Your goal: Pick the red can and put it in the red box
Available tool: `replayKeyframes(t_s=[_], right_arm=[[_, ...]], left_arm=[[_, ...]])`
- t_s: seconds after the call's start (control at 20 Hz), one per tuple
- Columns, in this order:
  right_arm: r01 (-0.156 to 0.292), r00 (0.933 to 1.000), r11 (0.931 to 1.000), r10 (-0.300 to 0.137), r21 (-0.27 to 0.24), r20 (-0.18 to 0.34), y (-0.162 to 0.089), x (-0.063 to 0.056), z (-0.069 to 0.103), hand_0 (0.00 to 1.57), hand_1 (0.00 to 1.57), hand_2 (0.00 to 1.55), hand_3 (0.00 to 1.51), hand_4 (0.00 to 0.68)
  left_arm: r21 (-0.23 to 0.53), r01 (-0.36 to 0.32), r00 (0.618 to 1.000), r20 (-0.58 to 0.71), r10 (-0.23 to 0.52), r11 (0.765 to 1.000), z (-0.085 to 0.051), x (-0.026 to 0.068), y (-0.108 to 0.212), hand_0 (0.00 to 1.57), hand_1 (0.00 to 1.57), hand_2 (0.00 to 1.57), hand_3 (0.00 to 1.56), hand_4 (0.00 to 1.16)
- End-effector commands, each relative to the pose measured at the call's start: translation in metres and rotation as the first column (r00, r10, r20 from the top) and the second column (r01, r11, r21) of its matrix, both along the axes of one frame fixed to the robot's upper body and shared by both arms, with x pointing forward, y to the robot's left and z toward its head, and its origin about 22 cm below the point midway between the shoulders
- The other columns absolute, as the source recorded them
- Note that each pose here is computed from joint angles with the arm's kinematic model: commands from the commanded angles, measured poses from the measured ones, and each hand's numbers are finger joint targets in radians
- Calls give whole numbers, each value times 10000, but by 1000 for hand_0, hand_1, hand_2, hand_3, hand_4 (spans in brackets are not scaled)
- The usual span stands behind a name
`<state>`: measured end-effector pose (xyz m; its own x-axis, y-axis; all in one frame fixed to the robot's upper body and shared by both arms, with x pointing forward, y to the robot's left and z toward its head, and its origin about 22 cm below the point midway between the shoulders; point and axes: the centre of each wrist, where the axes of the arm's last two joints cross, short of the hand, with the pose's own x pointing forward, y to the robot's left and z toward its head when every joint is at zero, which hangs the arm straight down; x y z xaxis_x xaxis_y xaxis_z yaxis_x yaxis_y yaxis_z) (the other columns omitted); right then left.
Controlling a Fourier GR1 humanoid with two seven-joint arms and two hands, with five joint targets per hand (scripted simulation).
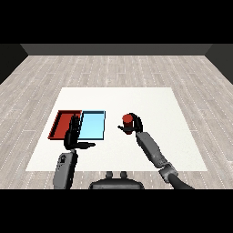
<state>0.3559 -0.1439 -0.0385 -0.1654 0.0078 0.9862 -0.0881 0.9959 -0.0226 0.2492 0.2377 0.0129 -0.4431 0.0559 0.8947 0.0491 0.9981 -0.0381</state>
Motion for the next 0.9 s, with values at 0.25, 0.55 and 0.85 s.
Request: replayKeyframes(t_s=[0.25,0.55,0.85], right_arm=[[-304,9883,9992,261,262,1502,-89,-159,617,1464,1464,1439,1388,659],[-78,9848,9994,20,324,1737,-186,-316,747,1448,1448,1431,1385,654],[-149,9825,9976,21,672,1863,366,-520,785,1445,1445,1425,1381,655]], left_arm=[[74,660,9974,-298,-658,9978,52,-79,-309,0,0,0,0,0],[112,1144,9870,-1146,-1124,9934,93,22,-554,0,0,0,0,0],[81,1214,9840,-1325,-1193,9926,72,142,-699,0,0,0,0,0]])
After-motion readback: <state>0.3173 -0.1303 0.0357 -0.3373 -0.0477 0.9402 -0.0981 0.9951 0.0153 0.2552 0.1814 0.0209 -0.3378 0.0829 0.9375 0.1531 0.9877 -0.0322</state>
